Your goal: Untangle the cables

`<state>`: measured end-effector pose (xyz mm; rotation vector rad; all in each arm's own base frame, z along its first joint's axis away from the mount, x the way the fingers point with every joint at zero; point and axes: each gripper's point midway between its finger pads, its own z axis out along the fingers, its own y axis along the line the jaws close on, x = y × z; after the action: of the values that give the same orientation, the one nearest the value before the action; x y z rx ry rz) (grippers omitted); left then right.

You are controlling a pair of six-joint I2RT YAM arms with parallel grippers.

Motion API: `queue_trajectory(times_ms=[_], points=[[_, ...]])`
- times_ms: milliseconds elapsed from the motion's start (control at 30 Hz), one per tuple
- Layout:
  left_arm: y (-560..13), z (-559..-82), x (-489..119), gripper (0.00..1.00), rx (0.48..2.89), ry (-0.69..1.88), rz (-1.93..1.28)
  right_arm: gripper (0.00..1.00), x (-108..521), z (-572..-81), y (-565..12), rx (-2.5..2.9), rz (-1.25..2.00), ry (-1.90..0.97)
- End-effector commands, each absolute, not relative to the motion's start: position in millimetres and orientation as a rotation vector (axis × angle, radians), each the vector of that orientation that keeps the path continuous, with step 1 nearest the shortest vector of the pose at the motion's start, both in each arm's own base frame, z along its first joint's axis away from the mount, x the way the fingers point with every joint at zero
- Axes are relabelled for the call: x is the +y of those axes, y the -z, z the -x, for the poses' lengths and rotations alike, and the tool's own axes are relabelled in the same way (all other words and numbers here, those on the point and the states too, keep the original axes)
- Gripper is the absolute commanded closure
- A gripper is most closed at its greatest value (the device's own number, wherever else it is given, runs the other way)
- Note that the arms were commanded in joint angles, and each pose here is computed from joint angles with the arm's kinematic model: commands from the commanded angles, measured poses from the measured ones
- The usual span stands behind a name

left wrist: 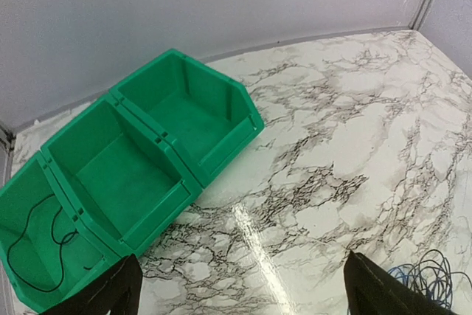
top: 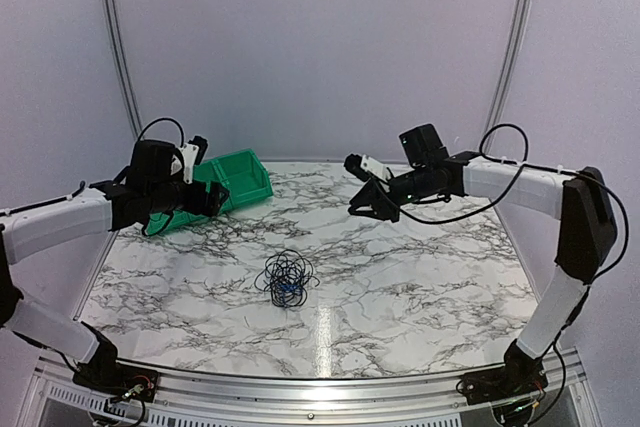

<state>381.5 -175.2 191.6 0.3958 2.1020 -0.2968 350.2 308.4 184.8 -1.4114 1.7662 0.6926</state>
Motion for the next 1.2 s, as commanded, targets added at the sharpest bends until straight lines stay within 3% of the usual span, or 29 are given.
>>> queue_trajectory(times_ms=[0, 100, 200, 300, 433, 567, 733, 1167], points=[[-297.0, -369.5, -176.6, 0.01, 1.739, 0.157, -0.359, 0.75, 345.4, -328.5, -167.5, 1.817, 1.496, -0.811], [-303.4, -376.9, -138.1, 0.01, 1.732, -0.032, -0.189, 0.74, 365.4, -325.3, -163.2, 1.817, 1.515, -0.87], [-286.5, -384.6, -99.3, 0.01, 1.788, -0.198, 0.085, 0.74, 387.9, -321.9, -158.0, 1.813, 1.554, -0.895], [-259.0, -381.9, -84.4, 0.01, 1.861, -0.294, 0.164, 0.74, 408.4, -315.5, -149.7, 1.816, 1.595, -0.92], [-250.9, -377.6, -123.7, 0.01, 1.913, -0.077, -0.059, 0.74, 424.9, -314.0, -141.8, 1.829, 1.601, -0.965], [-257.2, -370.9, -138.1, 0.02, 1.876, 0.073, -0.076, 0.74, 431.2, -317.4, -129.4, 1.863, 1.605, -0.99], [-229.5, -371.8, -186.8, 0.21, 2.011, 0.267, -0.285, 0.73, 434.4, -309.8, -122.3, 1.866, 1.627, -1.057], [-222.1, -361.1, -235.9, 0.14, 2.035, 0.603, -0.375, 0.67, 431.8, -299.0, -128.9, 1.848, 1.65, -1.082]])
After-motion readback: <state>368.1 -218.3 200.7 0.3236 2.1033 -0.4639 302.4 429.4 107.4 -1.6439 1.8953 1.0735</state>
